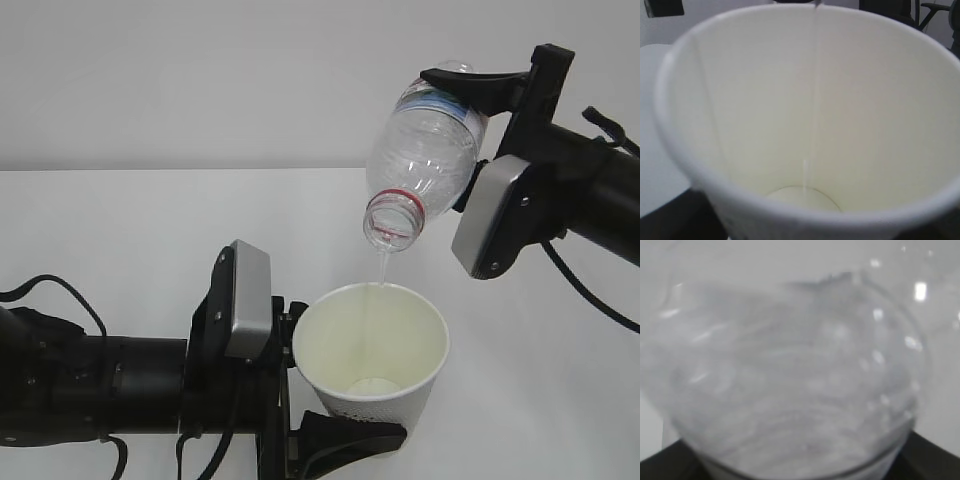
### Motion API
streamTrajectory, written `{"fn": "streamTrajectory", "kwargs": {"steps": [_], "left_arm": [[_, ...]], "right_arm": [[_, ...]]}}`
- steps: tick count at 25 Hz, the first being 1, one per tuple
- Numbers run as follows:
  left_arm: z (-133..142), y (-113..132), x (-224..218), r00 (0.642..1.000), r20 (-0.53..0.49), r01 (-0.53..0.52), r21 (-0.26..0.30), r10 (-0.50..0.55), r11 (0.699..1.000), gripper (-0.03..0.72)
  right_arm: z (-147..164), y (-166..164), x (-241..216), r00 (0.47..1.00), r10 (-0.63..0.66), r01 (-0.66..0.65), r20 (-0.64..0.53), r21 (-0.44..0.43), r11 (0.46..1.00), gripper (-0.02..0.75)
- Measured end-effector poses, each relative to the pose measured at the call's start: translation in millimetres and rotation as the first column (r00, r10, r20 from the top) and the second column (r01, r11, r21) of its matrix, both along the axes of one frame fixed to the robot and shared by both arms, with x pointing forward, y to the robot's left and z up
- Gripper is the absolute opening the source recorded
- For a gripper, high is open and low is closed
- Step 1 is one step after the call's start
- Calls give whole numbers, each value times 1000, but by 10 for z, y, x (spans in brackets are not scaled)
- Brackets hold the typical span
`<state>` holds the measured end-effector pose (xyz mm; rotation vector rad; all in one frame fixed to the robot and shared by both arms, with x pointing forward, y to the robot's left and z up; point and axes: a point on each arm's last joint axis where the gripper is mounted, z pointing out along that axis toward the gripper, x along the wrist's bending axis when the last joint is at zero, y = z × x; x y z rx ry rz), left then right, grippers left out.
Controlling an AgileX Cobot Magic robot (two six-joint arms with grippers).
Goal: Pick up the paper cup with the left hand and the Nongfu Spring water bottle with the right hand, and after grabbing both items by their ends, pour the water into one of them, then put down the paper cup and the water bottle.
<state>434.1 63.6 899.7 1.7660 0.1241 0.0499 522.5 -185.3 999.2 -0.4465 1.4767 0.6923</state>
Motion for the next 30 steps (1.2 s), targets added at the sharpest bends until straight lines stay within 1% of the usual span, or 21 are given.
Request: {"fn": "streamTrajectory", "kwargs": {"steps": [30], "left_arm": [[-1,0,-3,1000,1,4,1,-4,1000,579]], "right_arm": [[15,3,-4,1000,5,-6,13,9,1000,484]]}}
